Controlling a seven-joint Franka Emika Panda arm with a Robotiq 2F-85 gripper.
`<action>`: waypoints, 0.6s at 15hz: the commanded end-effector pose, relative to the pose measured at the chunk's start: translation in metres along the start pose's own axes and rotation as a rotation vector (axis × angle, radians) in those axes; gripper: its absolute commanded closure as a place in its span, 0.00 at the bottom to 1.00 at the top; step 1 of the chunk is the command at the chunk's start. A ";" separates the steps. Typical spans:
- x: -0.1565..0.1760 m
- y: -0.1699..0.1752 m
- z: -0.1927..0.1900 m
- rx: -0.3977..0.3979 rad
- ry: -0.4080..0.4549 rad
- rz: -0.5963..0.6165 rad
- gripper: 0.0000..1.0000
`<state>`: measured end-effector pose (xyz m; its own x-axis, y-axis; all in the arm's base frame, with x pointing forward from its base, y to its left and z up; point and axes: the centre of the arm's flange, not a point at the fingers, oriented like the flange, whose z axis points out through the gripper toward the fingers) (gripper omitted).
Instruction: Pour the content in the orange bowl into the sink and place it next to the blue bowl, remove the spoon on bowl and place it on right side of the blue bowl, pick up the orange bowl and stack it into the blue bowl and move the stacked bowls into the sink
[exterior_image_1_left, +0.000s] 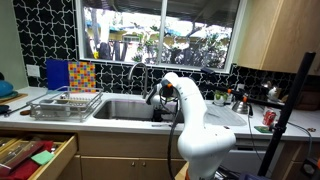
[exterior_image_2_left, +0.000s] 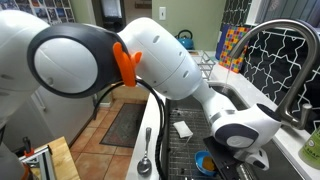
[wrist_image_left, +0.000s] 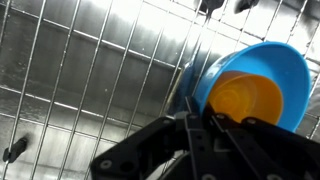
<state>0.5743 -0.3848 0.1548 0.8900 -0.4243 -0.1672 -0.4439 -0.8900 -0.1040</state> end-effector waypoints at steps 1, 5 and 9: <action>0.008 0.005 0.006 0.016 -0.009 0.036 0.67; 0.003 0.000 -0.018 0.020 0.002 0.078 0.40; -0.009 -0.011 -0.075 0.023 0.029 0.125 0.09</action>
<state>0.5841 -0.3898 0.1842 0.8568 -0.4952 -0.1435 -0.5101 -0.8549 -0.0952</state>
